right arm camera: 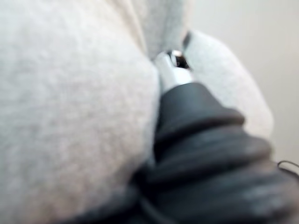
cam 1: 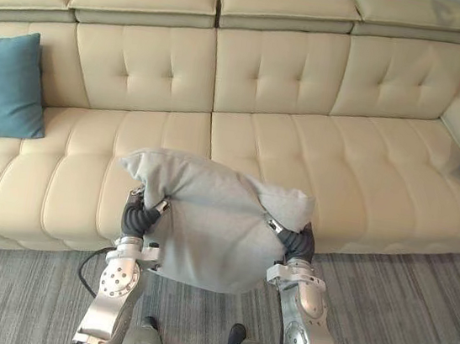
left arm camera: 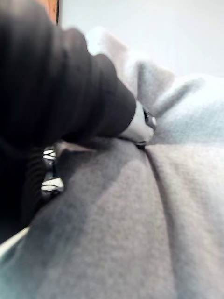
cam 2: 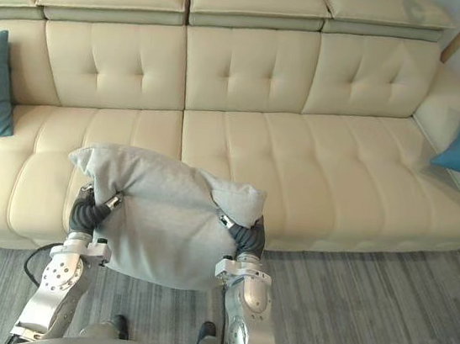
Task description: Pick up cushions and gather them together orderly.
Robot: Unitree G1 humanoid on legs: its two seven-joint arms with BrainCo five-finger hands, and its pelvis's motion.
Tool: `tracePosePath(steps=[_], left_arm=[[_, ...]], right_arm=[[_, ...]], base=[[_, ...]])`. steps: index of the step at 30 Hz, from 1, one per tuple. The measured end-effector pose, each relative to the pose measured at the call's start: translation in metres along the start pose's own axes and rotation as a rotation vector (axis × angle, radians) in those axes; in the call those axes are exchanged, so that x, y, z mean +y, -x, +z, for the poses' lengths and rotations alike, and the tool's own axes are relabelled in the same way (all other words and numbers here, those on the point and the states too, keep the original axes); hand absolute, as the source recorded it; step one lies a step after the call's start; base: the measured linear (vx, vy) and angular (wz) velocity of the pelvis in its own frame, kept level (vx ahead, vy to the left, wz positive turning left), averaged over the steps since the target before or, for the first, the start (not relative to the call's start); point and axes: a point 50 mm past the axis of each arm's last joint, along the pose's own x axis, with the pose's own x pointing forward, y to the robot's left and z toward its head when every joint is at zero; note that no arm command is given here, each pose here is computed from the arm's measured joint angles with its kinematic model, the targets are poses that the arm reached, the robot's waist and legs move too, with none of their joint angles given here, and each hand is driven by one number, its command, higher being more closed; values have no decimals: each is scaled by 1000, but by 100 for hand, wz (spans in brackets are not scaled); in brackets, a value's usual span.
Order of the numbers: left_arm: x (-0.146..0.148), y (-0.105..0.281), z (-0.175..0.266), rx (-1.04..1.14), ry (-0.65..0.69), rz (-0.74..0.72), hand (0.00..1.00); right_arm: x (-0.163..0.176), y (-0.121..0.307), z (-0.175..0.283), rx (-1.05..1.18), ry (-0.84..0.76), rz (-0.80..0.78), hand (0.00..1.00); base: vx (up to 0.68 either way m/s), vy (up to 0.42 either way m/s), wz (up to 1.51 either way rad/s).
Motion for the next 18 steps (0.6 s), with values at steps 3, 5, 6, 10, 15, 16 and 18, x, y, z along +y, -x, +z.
tracePosePath(steps=[3, 5, 6, 10, 15, 16, 18], left_arm=[[0, 0, 0, 4, -5, -2, 100], [1, 0, 1, 0, -5, 0, 100], [3, -1, 3, -7, -9, 7, 100], [7, -11, 14, -59, -48, -12, 100], [-4, -10, 12, -50, -16, -35, 100], [-7, -10, 12, -50, 2, -35, 100], [-12, -9, 11, -46, 30, -39, 100]], right_arm=[[-3, -3, -8, 33, 23, 4, 100], [-2, -5, -9, 38, 27, 9, 100], [1, -9, -10, 42, 31, 23, 100], [6, -19, -5, 21, 34, 53, 100], [-5, -18, 1, 7, 87, 61, 100], [-7, -19, 3, 3, 96, 62, 100], [-11, -16, 1, 15, 105, 53, 100]], base=[[-33, 150, 4], [-48, 132, 6], [-41, 101, 3], [54, -12, 30], [288, -148, 54], [457, -178, 13], [504, -208, 20]])
